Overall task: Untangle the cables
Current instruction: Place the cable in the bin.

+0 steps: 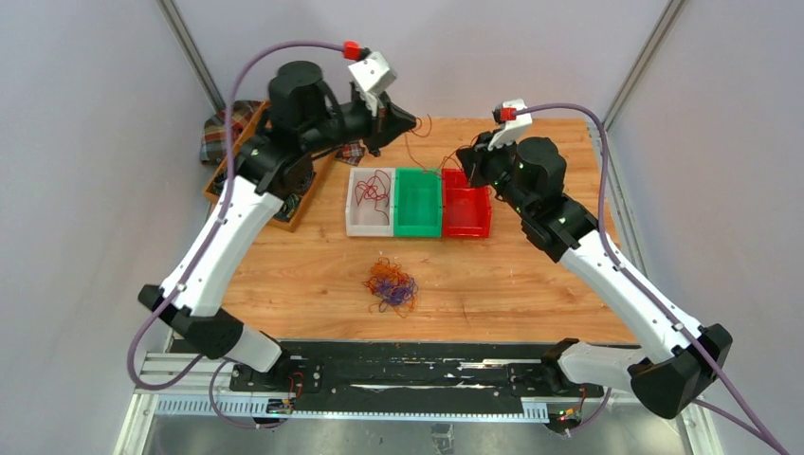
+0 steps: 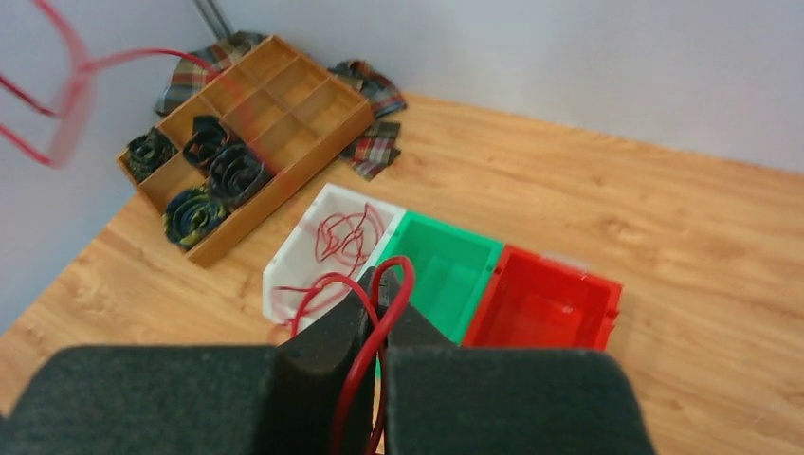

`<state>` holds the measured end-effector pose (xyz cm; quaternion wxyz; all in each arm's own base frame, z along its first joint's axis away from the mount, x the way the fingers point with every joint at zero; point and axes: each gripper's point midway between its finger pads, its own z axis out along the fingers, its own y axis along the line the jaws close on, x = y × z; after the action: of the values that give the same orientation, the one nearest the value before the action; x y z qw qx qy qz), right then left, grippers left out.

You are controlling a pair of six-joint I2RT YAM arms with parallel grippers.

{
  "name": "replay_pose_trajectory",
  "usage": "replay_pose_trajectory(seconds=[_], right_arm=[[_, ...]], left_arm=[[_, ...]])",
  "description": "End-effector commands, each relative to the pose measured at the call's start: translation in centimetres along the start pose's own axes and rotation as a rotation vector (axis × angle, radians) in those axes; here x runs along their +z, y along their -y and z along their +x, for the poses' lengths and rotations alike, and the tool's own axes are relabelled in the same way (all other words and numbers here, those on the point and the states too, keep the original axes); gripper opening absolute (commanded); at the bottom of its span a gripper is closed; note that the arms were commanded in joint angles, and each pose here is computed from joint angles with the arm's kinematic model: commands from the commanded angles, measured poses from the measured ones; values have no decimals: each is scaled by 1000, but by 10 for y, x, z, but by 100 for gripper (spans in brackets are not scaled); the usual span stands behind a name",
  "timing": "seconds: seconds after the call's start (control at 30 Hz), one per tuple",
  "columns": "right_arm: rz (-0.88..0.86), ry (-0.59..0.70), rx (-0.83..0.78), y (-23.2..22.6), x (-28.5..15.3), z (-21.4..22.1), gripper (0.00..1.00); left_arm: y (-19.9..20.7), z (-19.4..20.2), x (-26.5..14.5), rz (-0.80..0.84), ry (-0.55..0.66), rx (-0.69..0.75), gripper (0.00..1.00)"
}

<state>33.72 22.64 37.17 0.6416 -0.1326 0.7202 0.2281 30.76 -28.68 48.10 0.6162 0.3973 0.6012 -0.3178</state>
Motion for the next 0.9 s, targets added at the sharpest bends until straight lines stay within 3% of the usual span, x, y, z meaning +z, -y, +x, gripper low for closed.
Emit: replay_pose_trajectory(seconds=[0.0,0.3,0.5,0.87], right_arm=[[-94,3,100,-16,5,2,1],[-256,-70,285,-52,61,36,1],[-331,-134,394,-75,113,66,1],[-350,-238,508,-104,186,135,1]], left_arm=[[10,13,5,42,-52,-24,0],[-27,90,-4,-151,-225,17,0],[-70,112,-15,-270,-252,-25,0],[-116,137,-15,-316,-258,-66,0]])
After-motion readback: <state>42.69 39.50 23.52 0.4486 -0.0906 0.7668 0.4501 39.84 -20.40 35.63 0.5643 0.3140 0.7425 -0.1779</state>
